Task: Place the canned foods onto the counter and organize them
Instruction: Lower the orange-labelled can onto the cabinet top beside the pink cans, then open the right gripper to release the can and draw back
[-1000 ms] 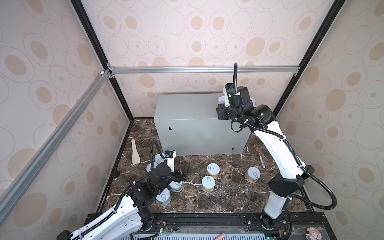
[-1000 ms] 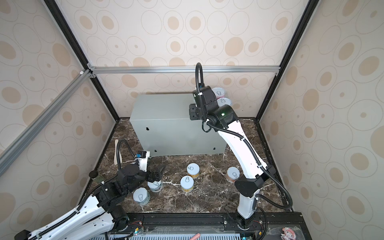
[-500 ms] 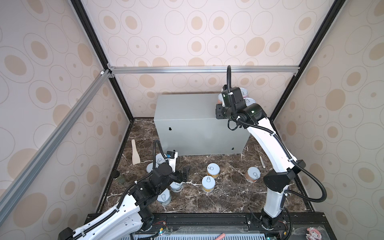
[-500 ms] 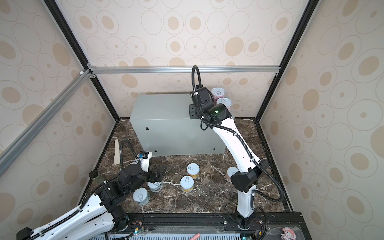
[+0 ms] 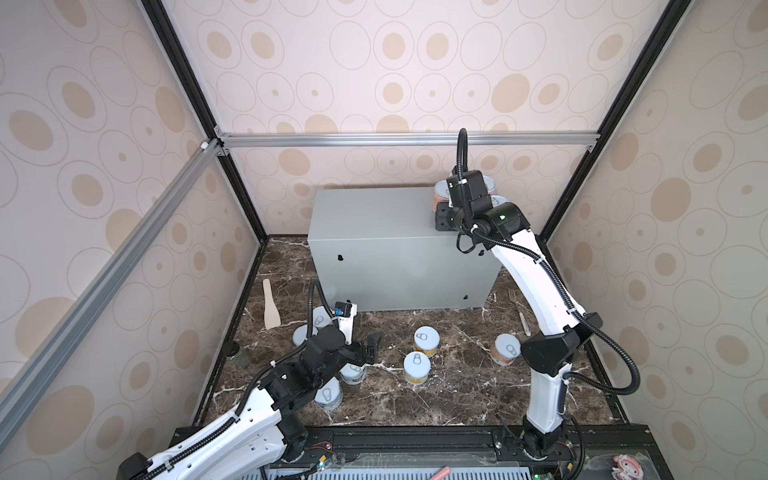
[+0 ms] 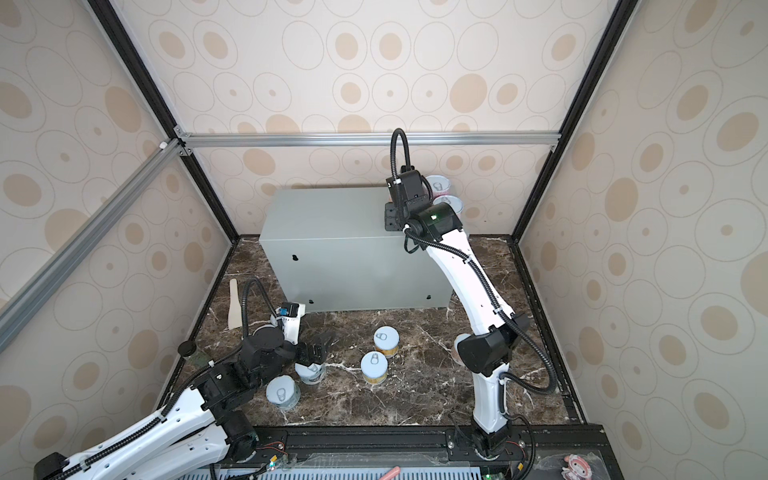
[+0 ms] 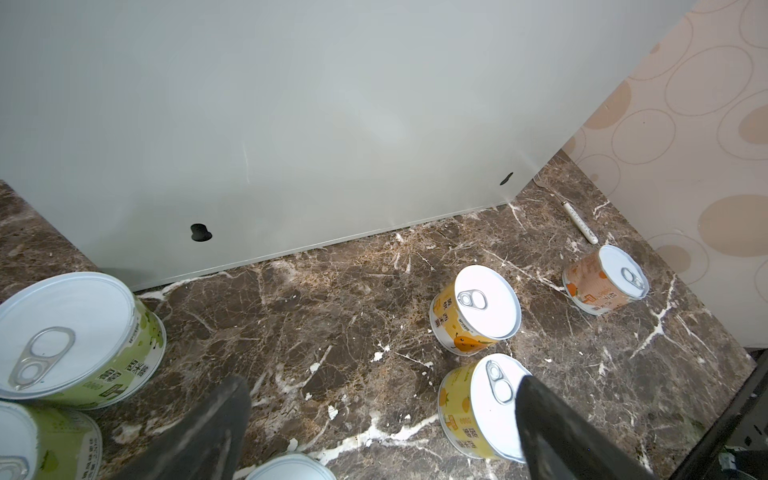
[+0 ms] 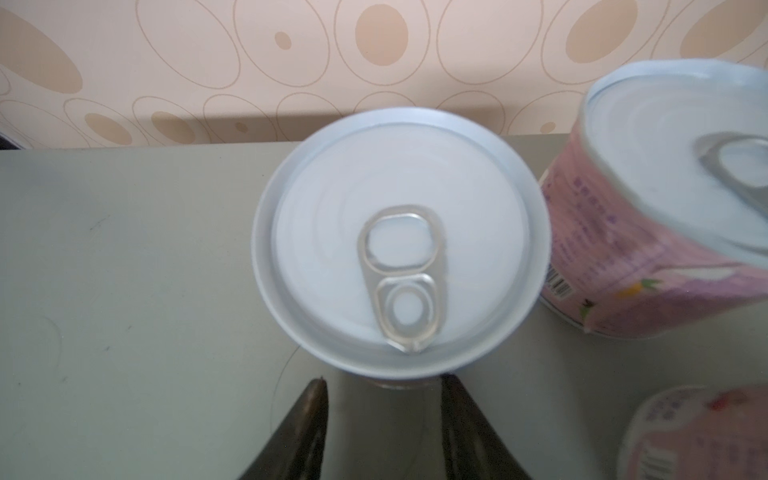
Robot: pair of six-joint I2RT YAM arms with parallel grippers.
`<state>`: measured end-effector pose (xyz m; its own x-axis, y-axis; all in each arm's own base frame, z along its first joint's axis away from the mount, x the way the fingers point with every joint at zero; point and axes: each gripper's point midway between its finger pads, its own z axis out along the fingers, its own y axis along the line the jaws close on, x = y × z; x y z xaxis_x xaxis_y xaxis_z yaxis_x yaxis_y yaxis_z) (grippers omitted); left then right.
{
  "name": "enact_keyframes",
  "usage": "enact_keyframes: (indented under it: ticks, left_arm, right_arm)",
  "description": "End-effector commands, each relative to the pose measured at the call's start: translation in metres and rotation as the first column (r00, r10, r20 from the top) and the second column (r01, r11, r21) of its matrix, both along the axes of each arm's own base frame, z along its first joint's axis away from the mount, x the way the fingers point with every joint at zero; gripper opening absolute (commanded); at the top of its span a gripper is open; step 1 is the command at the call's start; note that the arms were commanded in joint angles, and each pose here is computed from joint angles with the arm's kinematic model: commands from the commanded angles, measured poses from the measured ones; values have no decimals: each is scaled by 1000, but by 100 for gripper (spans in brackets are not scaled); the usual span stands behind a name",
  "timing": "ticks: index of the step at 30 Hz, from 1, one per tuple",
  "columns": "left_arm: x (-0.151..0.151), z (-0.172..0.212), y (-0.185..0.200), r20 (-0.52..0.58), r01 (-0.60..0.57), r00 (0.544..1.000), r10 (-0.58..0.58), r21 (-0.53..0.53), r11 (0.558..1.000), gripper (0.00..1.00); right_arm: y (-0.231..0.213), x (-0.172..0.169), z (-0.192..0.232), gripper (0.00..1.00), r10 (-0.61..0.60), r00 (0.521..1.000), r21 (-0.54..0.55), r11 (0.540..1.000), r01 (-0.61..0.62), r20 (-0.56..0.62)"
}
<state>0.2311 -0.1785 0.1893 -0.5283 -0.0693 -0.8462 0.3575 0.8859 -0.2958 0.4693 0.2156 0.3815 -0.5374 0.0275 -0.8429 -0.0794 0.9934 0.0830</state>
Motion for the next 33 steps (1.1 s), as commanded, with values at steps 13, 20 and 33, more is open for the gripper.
enact_keyframes:
  ticks: [13, 20, 33]
  left_arm:
    - [3, 7, -2, 10, -4, 1000, 5, -23, 1000, 99]
    - [2, 21, 4, 32, -21, 999, 21, -24, 999, 99]
    - [-8, 46, 17, 61, -42, 997, 47, -81, 996, 99]
  right_arm:
    - [1, 0, 22, 53, 16, 999, 55, 998, -18, 41]
    - [-4, -23, 43, 66, 43, 996, 74, 996, -49, 72]
    - [-17, -83, 67, 85, 107, 988, 28, 993, -111, 109]
